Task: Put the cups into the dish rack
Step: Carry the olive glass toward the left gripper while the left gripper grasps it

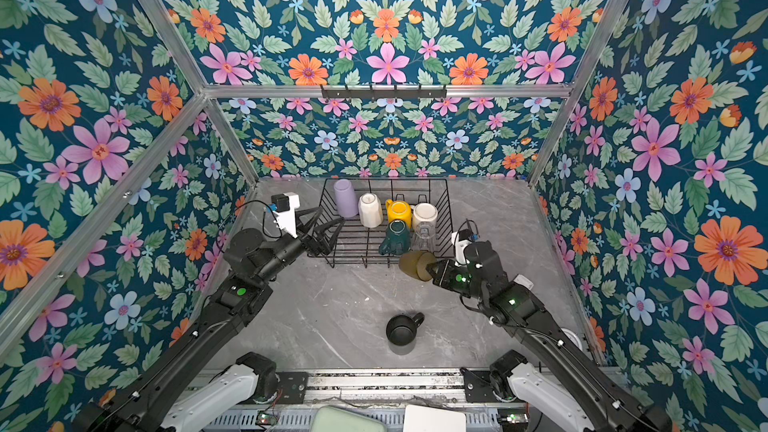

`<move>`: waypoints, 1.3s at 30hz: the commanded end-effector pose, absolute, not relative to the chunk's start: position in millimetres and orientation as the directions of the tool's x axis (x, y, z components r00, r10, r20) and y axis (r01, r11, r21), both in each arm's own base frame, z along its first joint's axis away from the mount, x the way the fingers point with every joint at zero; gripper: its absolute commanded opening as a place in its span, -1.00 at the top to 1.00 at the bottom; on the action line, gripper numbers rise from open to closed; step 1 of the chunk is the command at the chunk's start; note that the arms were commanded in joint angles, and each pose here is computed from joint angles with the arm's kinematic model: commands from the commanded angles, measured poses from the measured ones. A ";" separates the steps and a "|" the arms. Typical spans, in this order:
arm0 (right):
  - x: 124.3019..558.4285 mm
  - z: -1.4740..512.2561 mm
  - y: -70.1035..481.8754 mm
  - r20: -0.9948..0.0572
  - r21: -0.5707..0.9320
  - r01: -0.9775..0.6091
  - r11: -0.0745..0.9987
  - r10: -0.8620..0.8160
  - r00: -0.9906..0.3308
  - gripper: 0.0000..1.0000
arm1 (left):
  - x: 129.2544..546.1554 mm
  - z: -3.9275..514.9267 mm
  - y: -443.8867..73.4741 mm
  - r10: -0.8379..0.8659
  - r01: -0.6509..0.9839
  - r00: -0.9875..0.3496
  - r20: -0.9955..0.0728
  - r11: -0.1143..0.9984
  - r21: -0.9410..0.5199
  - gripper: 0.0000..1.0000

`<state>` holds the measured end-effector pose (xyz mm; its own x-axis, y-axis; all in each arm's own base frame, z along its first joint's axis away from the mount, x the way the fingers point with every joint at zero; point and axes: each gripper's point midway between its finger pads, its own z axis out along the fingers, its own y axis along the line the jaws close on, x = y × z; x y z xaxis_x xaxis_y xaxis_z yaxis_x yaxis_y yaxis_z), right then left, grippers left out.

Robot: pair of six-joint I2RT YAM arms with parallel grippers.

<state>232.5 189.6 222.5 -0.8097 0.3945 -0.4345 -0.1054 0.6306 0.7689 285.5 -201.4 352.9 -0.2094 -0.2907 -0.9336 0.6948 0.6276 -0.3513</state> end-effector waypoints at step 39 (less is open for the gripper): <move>210.4 360.9 315.9 -0.556 0.831 -0.551 0.073 0.126 -0.822 1.00 | 184.8 374.6 -259.5 -0.139 0.937 -0.342 -0.929 -0.125 -0.326 -0.99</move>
<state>213.4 311.4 347.4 -0.8550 0.1284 -0.5025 -0.4907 0.1139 0.8639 190.1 -260.7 368.9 -0.3714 -0.1348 -0.9186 0.9273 -0.1029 -0.3598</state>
